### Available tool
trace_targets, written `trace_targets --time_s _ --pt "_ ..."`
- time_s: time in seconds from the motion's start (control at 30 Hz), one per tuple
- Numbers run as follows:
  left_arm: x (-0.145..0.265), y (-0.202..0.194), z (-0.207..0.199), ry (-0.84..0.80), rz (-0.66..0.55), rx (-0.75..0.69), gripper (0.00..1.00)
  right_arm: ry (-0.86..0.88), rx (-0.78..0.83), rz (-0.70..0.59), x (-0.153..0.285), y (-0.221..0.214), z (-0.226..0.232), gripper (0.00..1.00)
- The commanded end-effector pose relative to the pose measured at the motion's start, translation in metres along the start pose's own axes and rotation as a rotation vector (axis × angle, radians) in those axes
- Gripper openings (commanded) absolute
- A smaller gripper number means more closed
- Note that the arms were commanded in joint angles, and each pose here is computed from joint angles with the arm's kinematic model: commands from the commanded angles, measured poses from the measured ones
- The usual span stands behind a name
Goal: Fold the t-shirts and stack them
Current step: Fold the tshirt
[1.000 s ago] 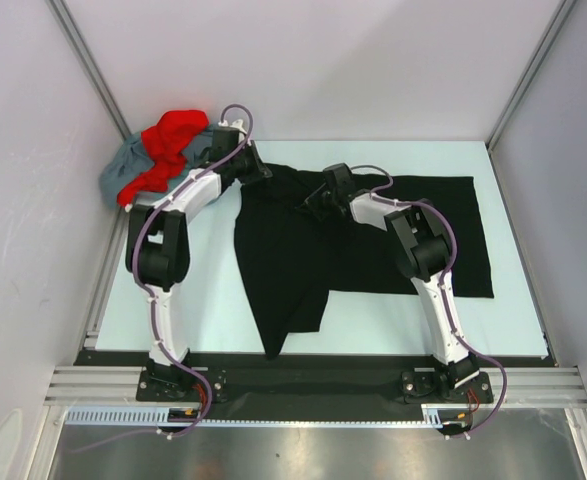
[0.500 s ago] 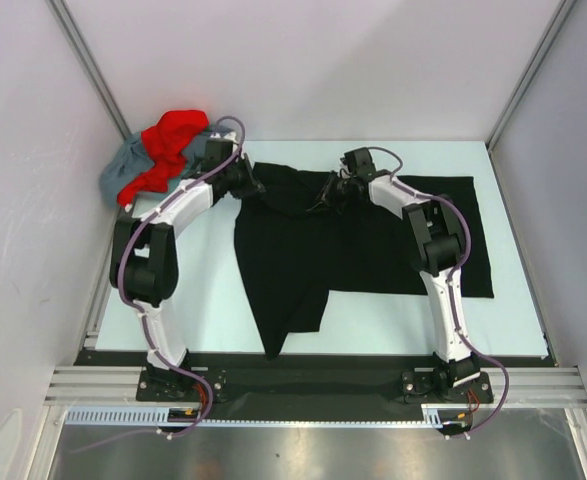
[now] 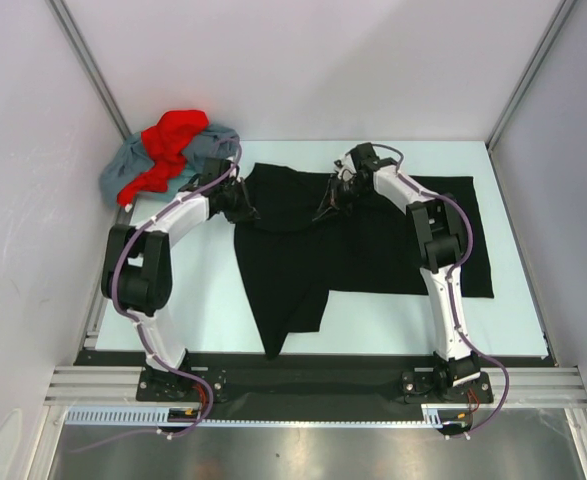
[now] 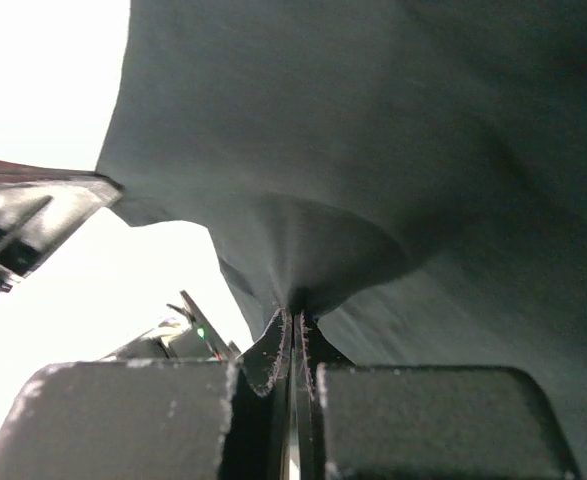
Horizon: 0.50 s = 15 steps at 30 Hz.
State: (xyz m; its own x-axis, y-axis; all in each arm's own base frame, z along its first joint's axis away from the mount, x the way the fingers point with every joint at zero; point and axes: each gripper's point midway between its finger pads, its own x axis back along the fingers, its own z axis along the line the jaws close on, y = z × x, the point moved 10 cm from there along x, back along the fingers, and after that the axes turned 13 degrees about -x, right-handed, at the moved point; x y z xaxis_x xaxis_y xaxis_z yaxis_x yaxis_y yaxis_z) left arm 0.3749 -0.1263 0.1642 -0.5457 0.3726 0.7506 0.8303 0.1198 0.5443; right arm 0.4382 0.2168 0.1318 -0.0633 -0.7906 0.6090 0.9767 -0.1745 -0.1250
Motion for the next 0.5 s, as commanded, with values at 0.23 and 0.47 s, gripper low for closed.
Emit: trace_targets --time_s 0.23,0.47 --pt "0.013 -0.025 0.003 -0.034 0.078 0.033 0.0 -0.052 -0.035 0.095 0.013 -0.018 -0.029 0.0" --pt "0.019 -0.041 0.008 0.007 0.097 0.033 0.0 -0.053 -0.034 0.101 0.009 -0.017 -0.03 0.0"
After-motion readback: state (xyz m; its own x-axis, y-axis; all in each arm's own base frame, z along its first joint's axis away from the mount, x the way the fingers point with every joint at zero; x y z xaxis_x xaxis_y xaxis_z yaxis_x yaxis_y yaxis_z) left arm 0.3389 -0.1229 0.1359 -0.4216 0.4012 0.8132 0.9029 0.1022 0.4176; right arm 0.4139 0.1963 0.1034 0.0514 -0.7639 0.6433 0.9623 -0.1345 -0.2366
